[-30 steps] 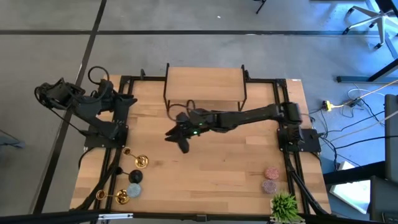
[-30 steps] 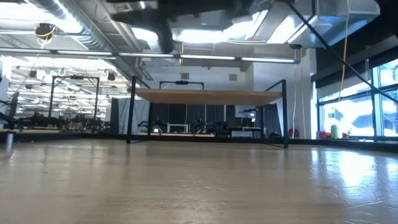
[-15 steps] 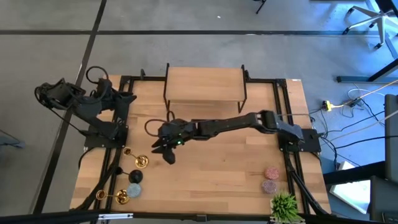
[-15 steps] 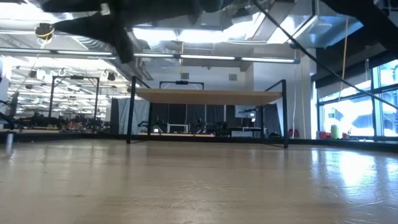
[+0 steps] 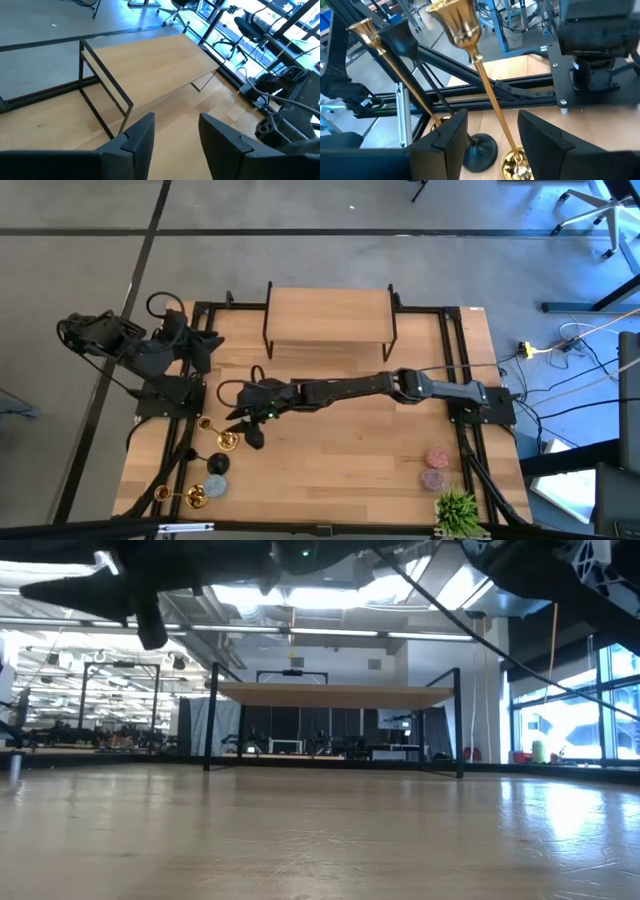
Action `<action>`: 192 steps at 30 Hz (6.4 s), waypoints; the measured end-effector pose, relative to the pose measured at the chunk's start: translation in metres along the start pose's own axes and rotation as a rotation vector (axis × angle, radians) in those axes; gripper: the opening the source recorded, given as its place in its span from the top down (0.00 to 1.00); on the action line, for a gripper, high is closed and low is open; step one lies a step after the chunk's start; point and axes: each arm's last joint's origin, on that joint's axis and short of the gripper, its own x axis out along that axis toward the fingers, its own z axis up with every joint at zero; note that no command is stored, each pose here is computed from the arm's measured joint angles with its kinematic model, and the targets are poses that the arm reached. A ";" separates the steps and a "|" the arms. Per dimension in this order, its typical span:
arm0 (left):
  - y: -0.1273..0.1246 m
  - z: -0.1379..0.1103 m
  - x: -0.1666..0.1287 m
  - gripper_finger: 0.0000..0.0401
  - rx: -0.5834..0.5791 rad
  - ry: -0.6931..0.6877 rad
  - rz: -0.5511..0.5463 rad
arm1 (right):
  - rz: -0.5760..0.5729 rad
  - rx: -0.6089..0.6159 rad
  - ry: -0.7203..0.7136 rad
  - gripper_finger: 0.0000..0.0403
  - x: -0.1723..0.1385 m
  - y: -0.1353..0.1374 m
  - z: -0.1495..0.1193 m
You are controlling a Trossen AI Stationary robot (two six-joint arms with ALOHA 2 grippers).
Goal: Pick & Place candle stick holders
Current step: Put the gold brass candlestick on the shelf
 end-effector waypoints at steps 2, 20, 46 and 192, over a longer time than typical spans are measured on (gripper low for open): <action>-0.001 0.000 0.000 0.63 -0.002 0.001 0.001 | -0.013 -0.002 -0.007 0.52 0.002 0.001 -0.004; 0.021 -0.019 -0.009 0.63 0.052 0.541 -0.048 | -0.068 0.001 0.095 0.46 0.004 -0.001 -0.017; 0.085 -0.090 0.000 0.63 -0.686 1.079 0.196 | -0.118 0.015 0.266 0.46 -0.015 0.005 -0.012; -0.038 -0.059 0.193 0.97 -0.435 0.750 -0.891 | -0.414 -0.146 0.652 0.76 -0.190 0.056 0.084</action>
